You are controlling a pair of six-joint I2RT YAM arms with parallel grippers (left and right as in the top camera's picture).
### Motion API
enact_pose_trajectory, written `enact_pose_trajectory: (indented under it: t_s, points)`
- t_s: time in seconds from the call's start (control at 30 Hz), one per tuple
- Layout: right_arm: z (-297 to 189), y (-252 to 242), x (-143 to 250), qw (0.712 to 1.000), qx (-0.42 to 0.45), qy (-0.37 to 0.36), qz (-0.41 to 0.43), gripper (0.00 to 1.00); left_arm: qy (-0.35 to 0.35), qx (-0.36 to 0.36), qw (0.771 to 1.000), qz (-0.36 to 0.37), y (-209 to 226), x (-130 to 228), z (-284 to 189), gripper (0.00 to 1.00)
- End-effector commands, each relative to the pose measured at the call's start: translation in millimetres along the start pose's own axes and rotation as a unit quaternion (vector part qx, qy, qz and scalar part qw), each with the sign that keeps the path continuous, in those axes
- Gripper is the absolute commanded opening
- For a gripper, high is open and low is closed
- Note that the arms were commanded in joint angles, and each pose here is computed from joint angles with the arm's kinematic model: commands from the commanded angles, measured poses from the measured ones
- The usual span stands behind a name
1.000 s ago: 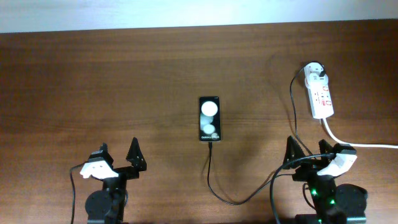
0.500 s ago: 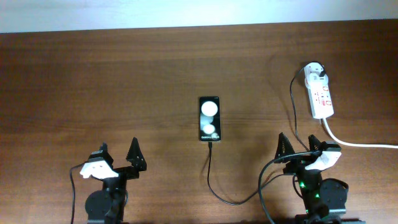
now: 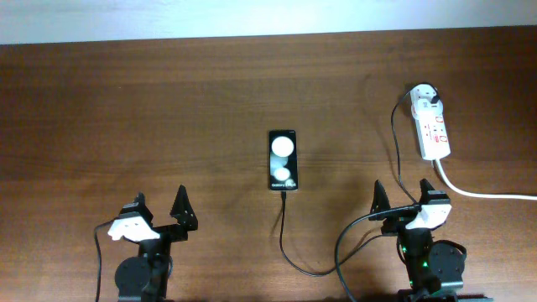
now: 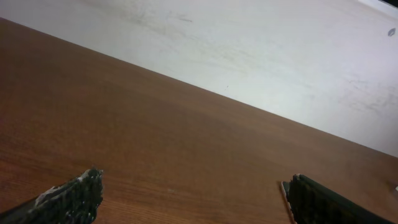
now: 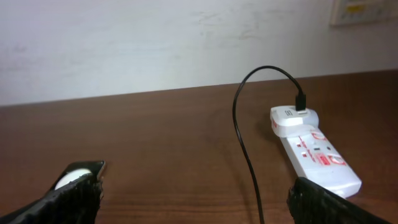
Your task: Plug charger to phone and switch on socket
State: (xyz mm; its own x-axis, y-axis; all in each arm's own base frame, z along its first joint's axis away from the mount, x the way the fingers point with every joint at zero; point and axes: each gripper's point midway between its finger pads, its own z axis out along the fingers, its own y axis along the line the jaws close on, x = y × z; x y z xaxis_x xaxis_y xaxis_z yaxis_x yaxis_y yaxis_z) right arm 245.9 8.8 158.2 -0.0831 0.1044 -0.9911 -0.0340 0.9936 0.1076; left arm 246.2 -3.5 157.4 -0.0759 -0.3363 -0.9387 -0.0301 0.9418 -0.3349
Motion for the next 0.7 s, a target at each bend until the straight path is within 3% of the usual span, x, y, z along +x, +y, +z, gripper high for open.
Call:
enact_pose_trajectory:
  t_s: [0.0,0.67]
  points:
    - [0.1,1.6,2.2,1.0,-0.002,-0.001,-0.032,0.99,0.003,0.001,1.0,0.003,0.6,2.4,0.3,0.99]
    - [0.1,0.9,1.9,1.0,-0.001,-0.002,-0.031,0.99,0.003,0.001,1.0,0.003,0.6,2.4,0.3,0.99]
